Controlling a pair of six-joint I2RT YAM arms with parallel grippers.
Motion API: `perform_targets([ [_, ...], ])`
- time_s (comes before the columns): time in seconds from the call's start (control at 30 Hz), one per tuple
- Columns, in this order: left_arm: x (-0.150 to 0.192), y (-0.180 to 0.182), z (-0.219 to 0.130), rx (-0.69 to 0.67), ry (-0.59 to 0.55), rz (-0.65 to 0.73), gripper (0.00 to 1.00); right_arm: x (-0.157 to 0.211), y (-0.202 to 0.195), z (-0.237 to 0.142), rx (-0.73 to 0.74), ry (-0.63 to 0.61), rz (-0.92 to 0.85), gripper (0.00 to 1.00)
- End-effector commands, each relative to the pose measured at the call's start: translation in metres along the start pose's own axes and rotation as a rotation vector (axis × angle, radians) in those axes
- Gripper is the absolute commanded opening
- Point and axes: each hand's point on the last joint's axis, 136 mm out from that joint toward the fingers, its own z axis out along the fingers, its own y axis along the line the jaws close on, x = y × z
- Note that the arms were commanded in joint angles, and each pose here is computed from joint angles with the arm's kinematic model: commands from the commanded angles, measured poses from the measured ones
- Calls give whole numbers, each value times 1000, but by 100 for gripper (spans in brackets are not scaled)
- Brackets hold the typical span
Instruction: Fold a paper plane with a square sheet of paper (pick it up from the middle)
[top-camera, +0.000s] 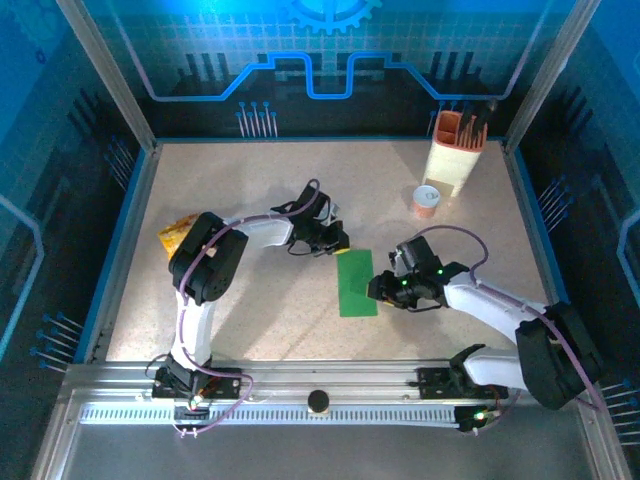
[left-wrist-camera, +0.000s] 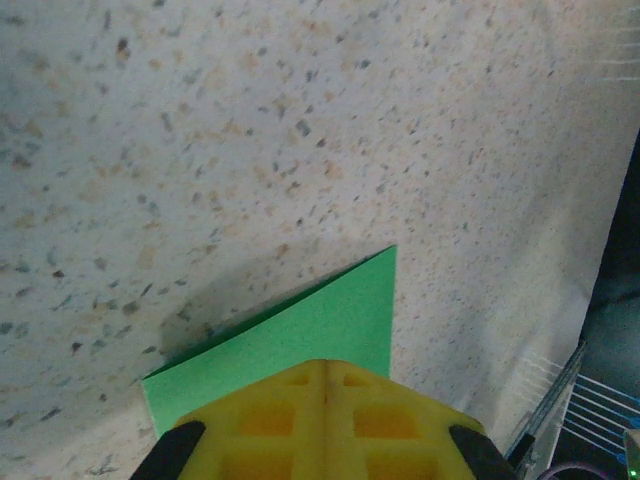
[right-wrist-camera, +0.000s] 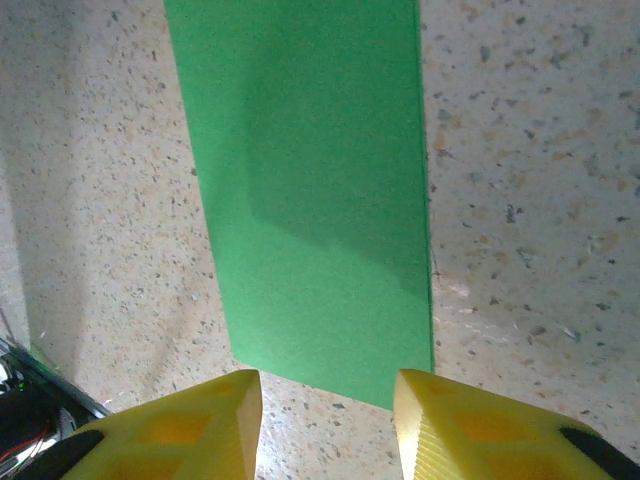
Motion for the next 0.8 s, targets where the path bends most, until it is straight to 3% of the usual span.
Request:
perform_targets([
  [0.0, 13, 18, 13, -5, 57, 6, 0, 9, -8, 4, 27, 27, 23, 41],
  [0.37, 33, 62, 23, -103, 96, -25, 0, 21, -12, 12, -8, 69, 52, 45],
  [0.77, 37, 67, 20, -119, 96, -30, 0, 31, -11, 18, -52, 114, 83, 46],
])
